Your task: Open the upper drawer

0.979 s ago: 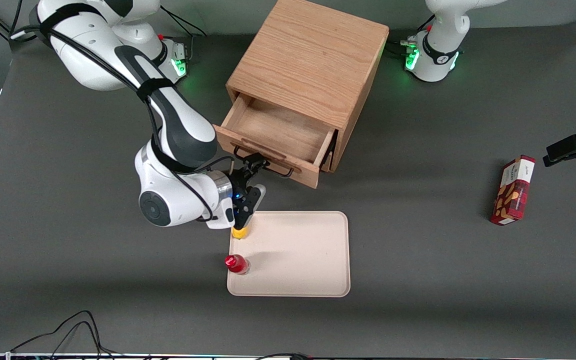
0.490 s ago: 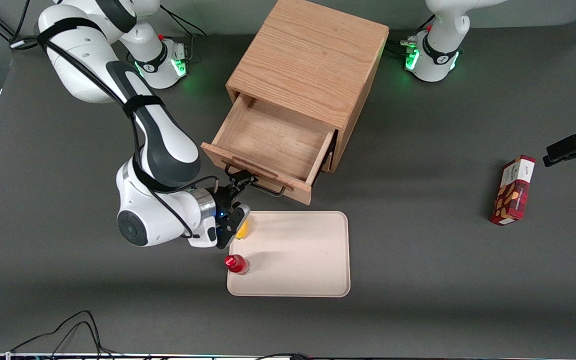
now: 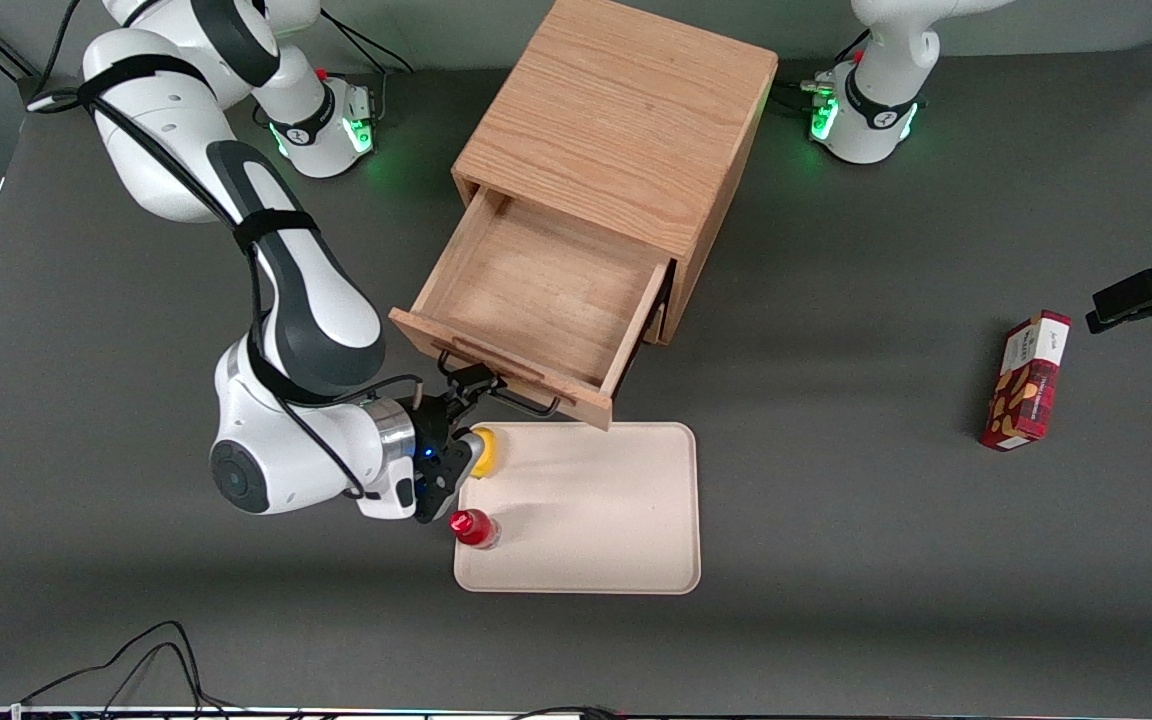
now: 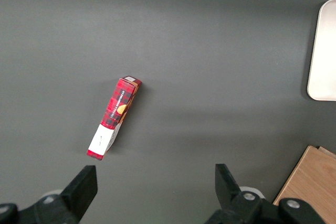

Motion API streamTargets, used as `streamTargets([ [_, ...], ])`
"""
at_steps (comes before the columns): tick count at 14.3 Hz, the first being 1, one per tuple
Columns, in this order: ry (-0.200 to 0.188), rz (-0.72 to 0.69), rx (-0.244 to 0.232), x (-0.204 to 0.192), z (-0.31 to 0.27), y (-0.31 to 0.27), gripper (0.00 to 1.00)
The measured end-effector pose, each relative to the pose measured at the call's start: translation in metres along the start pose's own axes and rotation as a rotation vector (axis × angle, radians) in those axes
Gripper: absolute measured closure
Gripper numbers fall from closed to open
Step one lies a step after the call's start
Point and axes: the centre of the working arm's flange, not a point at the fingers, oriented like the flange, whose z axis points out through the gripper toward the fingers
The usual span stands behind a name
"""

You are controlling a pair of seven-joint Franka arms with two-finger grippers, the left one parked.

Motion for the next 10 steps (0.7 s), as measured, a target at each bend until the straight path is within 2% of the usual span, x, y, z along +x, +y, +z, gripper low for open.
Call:
streamTargets([
  [4,0.026,0.013,-0.035,-0.001,-0.018,0.012,0.0],
  [10,0.054,0.005,-0.055,0.002,-0.032,0.012,0.0],
])
